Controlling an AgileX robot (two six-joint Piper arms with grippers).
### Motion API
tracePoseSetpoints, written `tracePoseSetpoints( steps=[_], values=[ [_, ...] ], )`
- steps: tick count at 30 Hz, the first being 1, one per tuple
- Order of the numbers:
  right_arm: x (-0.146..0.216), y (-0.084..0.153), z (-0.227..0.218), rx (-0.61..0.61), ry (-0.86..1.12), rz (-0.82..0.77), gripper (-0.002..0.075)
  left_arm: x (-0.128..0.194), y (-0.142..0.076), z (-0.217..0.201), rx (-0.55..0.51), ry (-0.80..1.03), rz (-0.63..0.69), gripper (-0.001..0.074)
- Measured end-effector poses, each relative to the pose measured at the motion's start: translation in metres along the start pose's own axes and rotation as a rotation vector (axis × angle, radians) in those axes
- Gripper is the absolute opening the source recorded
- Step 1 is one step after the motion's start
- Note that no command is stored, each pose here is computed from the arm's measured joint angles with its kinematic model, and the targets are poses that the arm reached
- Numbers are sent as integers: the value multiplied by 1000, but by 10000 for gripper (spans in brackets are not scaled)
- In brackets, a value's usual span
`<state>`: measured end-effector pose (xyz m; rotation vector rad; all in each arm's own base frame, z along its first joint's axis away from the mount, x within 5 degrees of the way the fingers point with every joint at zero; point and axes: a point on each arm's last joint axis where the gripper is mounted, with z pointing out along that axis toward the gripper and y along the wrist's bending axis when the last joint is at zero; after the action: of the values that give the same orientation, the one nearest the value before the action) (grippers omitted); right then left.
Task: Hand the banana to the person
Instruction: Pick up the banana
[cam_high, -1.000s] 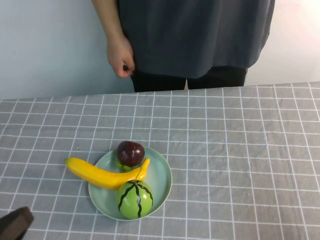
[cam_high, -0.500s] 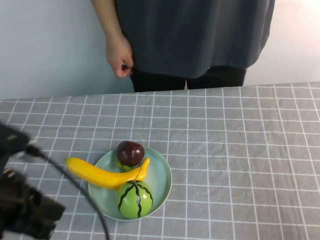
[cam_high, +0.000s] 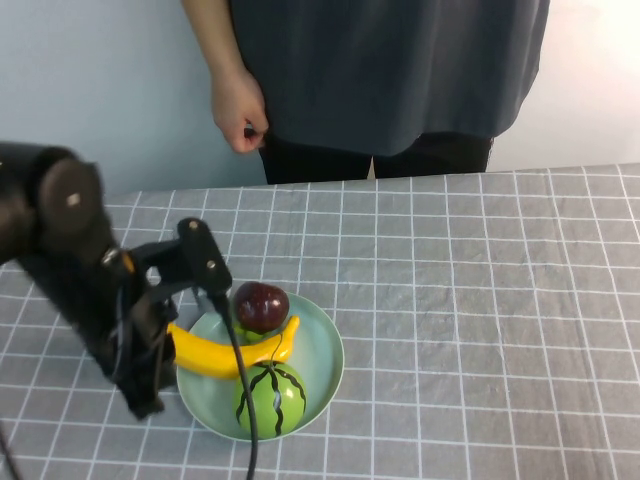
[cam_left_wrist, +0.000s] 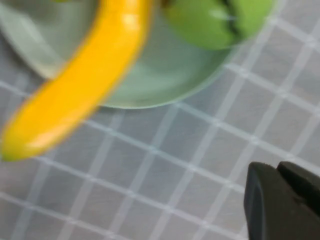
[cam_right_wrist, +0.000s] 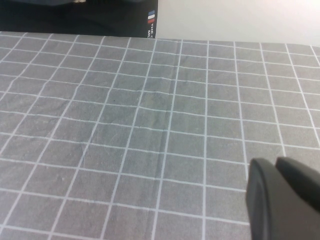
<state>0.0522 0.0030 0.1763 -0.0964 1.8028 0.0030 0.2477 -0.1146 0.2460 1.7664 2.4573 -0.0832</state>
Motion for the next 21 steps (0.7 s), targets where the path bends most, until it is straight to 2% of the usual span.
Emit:
tracePoseSetpoints(
  steps=[2,4,9,11,15,21],
  values=[
    [0,0,0,2,0,-6,-6,-5,11,5,-25,31,27,31],
    [0,0,0,2,0,-6,-6,-9,22,11,-42,66,63,104],
    [0,0,0,2,0,-6,-6,-19,39,26,-67,89,196,422],
    [0,0,0,2,0,-6,-6,-21,43,33,-75,84,283,495],
    [0,0,0,2,0,-6,-6,-27,50,45,-103,72,466,537],
    [0,0,0,2,0,-6,-6,-29,56,62,-88,93,599,545]
  ],
)
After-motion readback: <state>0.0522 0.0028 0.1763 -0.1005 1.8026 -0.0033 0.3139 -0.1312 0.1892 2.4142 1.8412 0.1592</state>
